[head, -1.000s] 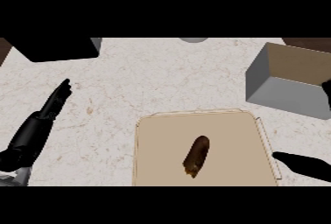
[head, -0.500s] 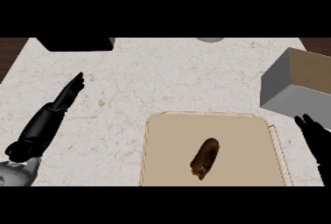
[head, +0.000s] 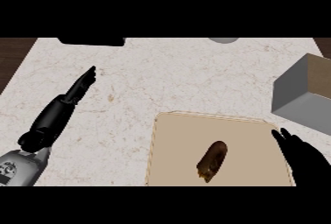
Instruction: Pick the sweet potato from the tray and place it in the cardboard box
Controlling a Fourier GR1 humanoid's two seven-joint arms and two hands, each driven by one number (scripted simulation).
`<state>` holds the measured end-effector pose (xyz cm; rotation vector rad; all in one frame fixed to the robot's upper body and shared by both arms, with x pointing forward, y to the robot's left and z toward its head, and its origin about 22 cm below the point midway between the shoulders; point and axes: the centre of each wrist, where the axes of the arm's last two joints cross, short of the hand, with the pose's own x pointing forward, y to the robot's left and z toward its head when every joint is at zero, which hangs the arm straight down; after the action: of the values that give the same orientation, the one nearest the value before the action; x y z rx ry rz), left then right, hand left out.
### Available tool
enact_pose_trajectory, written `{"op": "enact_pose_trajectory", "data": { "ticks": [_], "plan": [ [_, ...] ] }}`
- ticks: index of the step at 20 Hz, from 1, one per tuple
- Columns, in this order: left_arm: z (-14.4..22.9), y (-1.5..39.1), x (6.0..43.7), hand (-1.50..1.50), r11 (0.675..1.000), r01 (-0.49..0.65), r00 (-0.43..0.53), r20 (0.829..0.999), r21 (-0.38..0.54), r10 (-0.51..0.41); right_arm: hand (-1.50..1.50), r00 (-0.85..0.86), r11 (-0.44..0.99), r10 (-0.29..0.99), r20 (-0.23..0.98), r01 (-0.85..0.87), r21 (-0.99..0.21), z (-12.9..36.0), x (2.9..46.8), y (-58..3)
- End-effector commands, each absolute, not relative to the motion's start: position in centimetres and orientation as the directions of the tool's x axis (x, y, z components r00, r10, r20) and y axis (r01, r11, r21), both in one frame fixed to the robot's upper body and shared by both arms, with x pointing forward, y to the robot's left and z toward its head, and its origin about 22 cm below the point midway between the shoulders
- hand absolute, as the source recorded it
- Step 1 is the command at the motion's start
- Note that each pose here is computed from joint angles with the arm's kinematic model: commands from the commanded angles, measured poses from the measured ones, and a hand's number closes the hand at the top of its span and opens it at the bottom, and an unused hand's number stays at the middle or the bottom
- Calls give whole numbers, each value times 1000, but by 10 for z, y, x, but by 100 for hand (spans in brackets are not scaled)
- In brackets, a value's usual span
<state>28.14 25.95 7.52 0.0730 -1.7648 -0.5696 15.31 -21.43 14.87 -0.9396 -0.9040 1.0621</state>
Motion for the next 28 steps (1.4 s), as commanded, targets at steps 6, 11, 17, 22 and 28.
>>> {"op": "enact_pose_trajectory", "data": {
  "ticks": [6, 11, 17, 22, 28],
  "plan": [
    [74, 249, 288, 0, 872, 267, -279, 899, 410, -337, -150, 423, 173, 905, -31, -434, -884, 128, 177, -191],
    [76, 249, 292, 0, 879, 241, -275, 897, 412, -345, -150, 423, 192, 906, -23, -459, -868, 113, 194, -174],
    [69, 250, 294, 0, 882, 236, -259, 901, 407, -347, -150, 434, 137, 898, -74, -434, -891, 93, 218, -154],
    [80, 263, 298, 0, 884, 247, -249, 908, 397, -338, -150, 425, 98, 897, -123, -462, -881, 83, 233, -137],
    [62, 260, 290, 0, 890, 220, -244, 906, 400, -346, -150, 438, 65, 879, -188, -500, -863, 58, 242, -119]
  ]
}}
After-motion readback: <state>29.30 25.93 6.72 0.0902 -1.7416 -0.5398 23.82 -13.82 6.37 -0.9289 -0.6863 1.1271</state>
